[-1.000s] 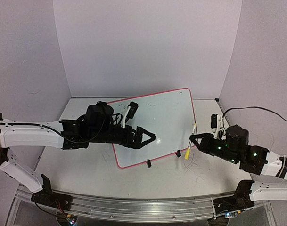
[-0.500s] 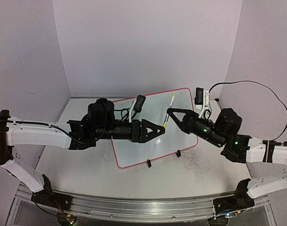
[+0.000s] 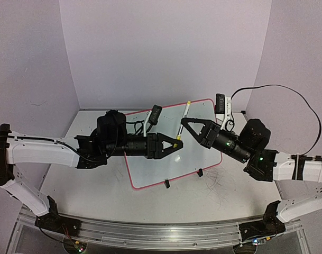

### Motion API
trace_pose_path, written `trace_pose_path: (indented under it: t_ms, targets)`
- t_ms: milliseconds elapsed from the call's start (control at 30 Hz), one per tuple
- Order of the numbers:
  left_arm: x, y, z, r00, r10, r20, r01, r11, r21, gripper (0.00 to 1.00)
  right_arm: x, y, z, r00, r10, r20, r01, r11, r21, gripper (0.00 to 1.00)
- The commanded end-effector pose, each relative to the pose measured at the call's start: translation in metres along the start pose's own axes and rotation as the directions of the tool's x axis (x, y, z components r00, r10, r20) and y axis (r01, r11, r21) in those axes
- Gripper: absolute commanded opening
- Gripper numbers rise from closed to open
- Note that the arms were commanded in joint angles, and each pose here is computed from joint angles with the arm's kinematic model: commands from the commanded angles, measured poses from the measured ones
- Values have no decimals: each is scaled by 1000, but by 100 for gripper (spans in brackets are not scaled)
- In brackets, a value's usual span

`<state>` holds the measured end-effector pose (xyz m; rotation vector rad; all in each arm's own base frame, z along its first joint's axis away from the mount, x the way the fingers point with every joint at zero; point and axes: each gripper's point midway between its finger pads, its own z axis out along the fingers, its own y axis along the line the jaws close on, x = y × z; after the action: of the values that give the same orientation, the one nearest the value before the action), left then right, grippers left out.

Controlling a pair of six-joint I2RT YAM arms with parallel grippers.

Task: Write a sentence on the whiteboard
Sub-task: Pass from the right arm to the left

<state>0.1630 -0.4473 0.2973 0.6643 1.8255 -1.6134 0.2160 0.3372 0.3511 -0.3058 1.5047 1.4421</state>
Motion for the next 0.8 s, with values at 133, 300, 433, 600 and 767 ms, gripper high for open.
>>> trace_pose_path:
  t_ms: [133,300,433,600,767]
  targets:
    - [-22,-21,-4,996,58,70,-62,997,51,27,-19,27,4,999,13,48,-8,996,-94,0]
    - [-18,-19,-10,991,114,65,-116,992,41,9,-14,23,11,1000,18,-22,-19,999,-42,9]
    - [-11,-12,-18,964,265,14,-265,964,-19,2,-3,4,8,987,-47,-153,64,992,111,85]
    - [-2,23,-30,880,440,-180,-471,859,-201,0,-3,-17,-11,915,-210,-343,308,915,260,98]
    - [4,21,-46,809,530,-255,-578,794,-186,0,-12,-41,-23,877,-208,-433,369,868,332,98]
